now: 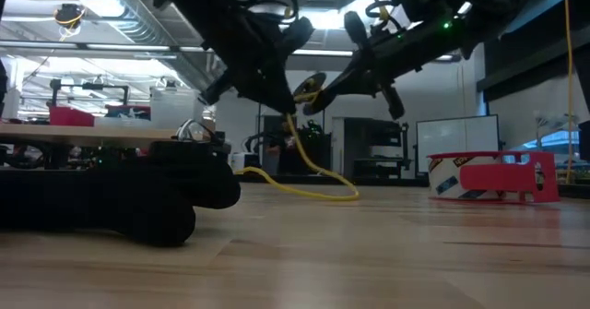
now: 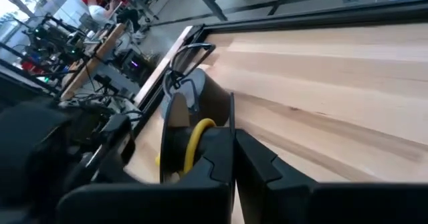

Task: Coil cords
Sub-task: Coil the yellow wire onto the spool

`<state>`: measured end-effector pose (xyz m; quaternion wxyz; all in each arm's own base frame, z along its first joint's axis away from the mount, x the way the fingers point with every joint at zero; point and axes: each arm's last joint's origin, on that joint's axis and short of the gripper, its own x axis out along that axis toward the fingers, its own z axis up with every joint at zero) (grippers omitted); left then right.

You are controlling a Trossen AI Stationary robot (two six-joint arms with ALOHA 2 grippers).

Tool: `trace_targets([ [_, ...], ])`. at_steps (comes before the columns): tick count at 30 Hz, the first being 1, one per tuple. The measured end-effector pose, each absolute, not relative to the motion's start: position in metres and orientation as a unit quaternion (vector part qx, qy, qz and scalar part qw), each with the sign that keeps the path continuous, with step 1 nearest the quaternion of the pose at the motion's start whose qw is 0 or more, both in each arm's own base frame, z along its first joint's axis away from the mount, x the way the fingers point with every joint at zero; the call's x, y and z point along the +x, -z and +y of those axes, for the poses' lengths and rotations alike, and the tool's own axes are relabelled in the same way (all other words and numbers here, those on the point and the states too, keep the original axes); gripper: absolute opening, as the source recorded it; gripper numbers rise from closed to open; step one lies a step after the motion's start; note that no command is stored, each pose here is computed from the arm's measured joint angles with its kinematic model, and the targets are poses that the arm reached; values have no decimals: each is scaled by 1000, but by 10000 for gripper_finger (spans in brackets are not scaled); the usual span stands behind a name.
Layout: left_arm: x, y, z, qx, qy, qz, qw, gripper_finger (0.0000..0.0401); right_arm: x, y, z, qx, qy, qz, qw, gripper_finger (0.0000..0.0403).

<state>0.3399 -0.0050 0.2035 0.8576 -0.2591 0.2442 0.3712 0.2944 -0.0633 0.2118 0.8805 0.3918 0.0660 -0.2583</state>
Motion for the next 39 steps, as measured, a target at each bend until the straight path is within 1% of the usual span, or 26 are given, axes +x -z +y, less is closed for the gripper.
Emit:
trace_targets([
  [6,336,-203,-4,-200,-407,243,858,6,292,-217,-60,403,214,79,886,7],
  [10,336,-203,2,-196,-411,246,856,6,292,-217,-60,404,208,83,887,7],
  [12,337,-202,3,-189,-389,266,862,6,292,-217,-60,404,208,82,887,7],
  [14,338,-201,4,-192,-346,296,870,6,293,-219,-60,404,203,76,888,7],
  [17,339,-200,5,-216,-289,324,874,6,293,-219,-59,405,198,76,890,7],
  [24,342,-202,6,-220,-266,321,882,8,294,-222,-59,407,184,65,892,7],
  [27,343,-202,5,-220,-252,325,885,28,294,-223,-59,408,181,61,893,7],
  [34,342,-200,4,-219,-250,332,883,101,295,-224,-60,408,178,54,894,7],
  [36,342,-200,4,-220,-250,331,883,114,295,-224,-60,408,178,55,894,7],
  [39,342,-200,4,-235,-256,325,879,121,295,-224,-60,406,179,56,894,7],
])
